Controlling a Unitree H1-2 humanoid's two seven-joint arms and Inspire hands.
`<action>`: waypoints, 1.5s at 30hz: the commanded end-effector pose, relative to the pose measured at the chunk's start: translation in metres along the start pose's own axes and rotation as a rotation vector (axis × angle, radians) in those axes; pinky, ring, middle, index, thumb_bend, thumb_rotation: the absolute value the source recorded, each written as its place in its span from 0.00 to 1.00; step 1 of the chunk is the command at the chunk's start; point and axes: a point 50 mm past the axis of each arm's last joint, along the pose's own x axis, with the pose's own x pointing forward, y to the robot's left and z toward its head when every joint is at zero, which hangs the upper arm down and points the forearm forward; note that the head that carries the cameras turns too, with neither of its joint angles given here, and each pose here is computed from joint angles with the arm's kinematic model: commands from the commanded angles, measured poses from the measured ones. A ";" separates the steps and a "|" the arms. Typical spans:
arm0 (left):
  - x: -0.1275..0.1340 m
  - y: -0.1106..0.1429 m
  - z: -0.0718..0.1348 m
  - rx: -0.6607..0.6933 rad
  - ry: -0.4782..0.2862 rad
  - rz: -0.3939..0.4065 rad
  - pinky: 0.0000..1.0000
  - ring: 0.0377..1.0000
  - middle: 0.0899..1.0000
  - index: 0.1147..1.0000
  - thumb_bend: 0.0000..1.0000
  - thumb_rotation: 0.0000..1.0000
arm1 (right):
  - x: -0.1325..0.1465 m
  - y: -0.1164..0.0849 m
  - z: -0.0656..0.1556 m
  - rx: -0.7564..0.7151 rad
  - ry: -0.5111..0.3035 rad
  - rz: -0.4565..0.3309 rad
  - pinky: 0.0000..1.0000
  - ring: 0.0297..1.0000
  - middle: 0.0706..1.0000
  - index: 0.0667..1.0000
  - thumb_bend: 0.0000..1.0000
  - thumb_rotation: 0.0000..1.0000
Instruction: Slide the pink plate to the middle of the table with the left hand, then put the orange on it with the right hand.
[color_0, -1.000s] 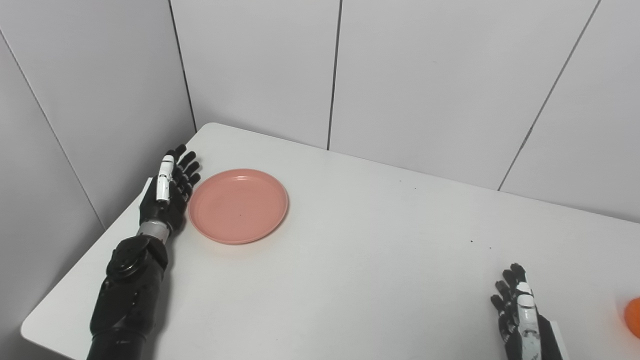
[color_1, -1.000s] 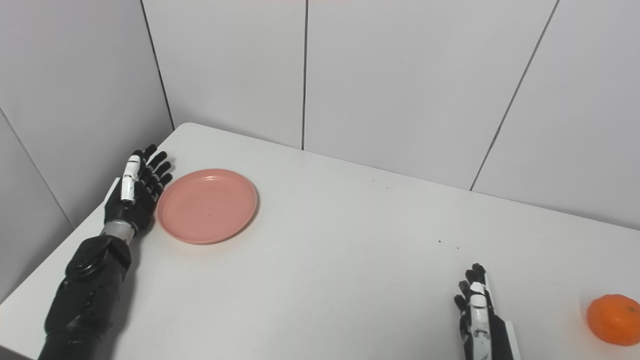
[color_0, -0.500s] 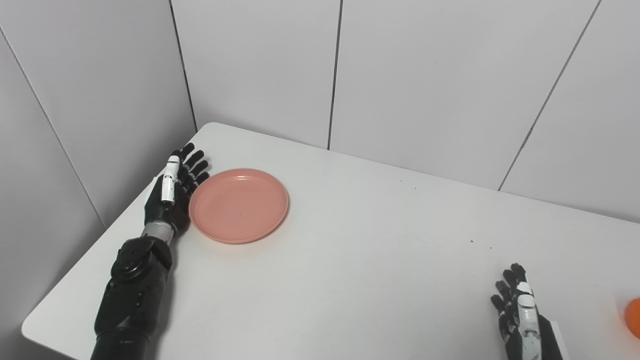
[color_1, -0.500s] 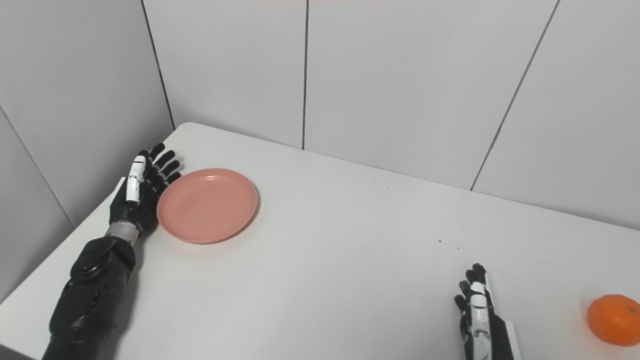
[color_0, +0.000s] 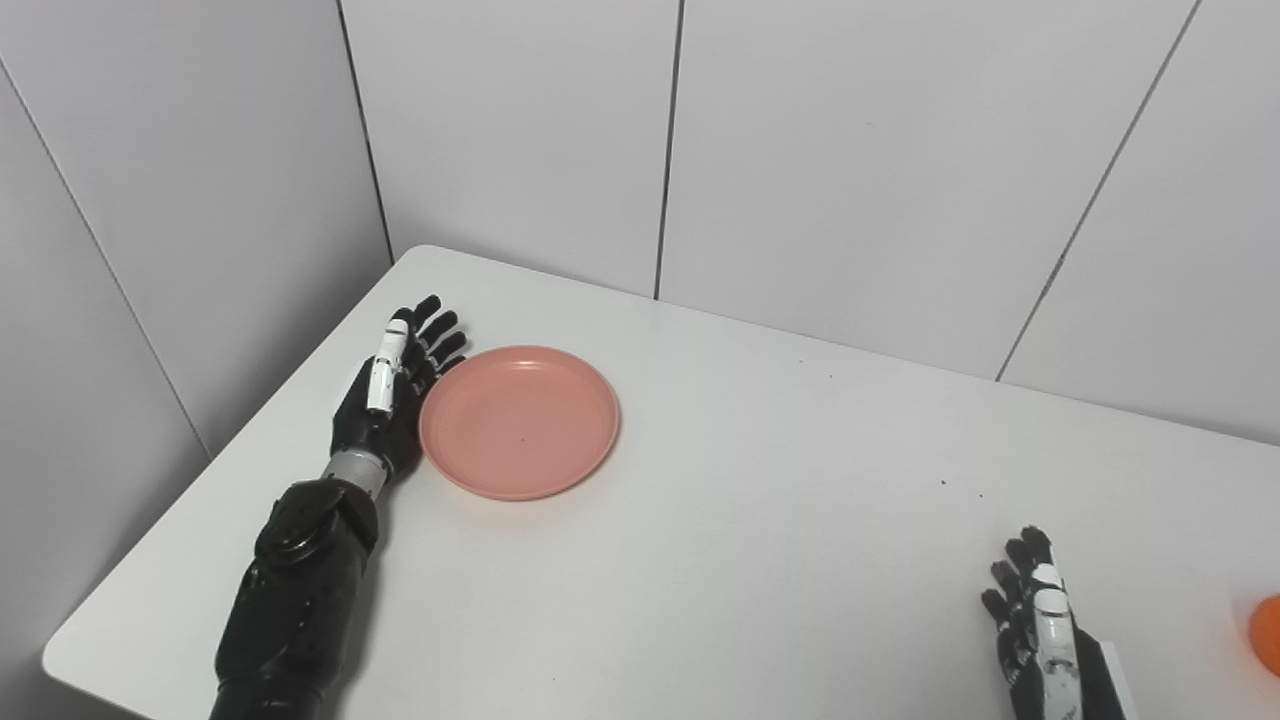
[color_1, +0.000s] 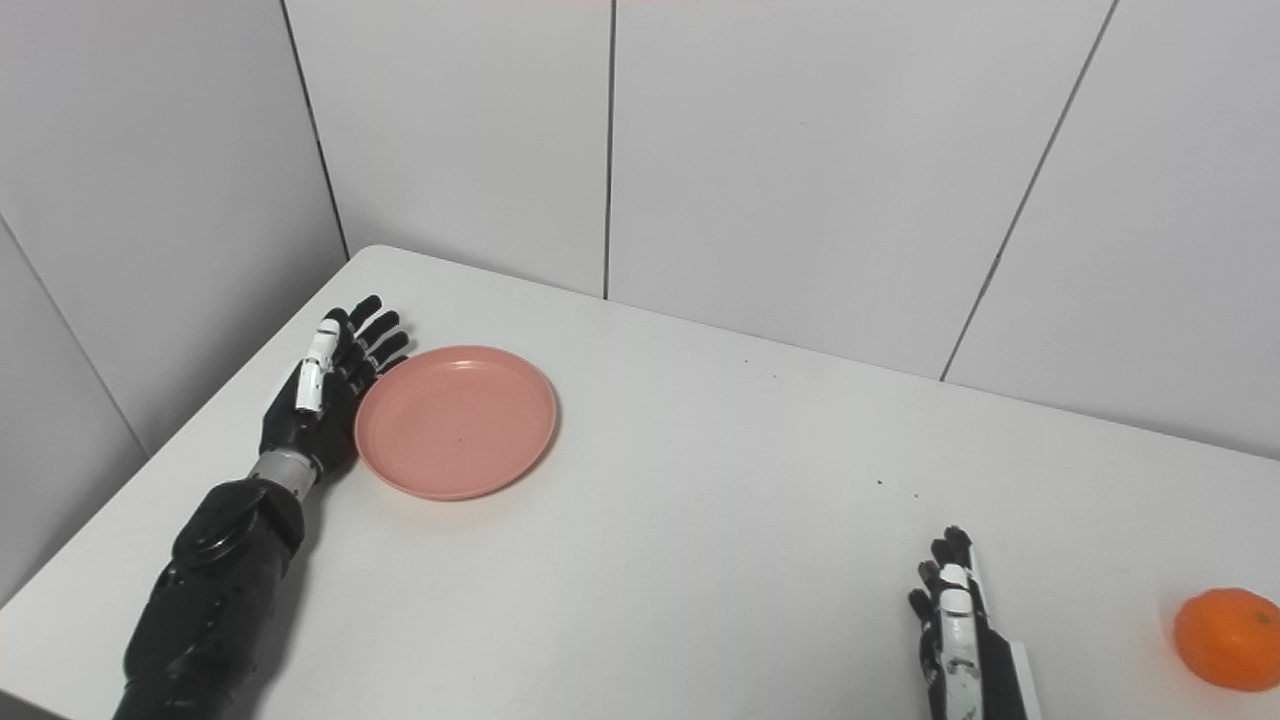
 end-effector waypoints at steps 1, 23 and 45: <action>-0.001 -0.008 -0.001 0.002 0.018 -0.008 0.92 0.91 0.92 0.90 0.33 1.00 | 0.002 0.002 0.009 -0.005 -0.070 0.011 1.00 1.00 1.00 1.00 0.23 1.00; 0.001 -0.064 -0.014 -0.027 0.068 -0.106 0.91 0.91 0.92 0.89 0.32 1.00 | 0.001 0.006 0.007 -0.014 -0.067 0.009 1.00 1.00 1.00 1.00 0.24 1.00; 0.000 -0.099 -0.034 -0.020 0.117 -0.185 0.92 0.92 0.92 0.90 0.34 1.00 | 0.001 0.011 0.008 -0.009 -0.070 0.005 1.00 1.00 1.00 1.00 0.25 1.00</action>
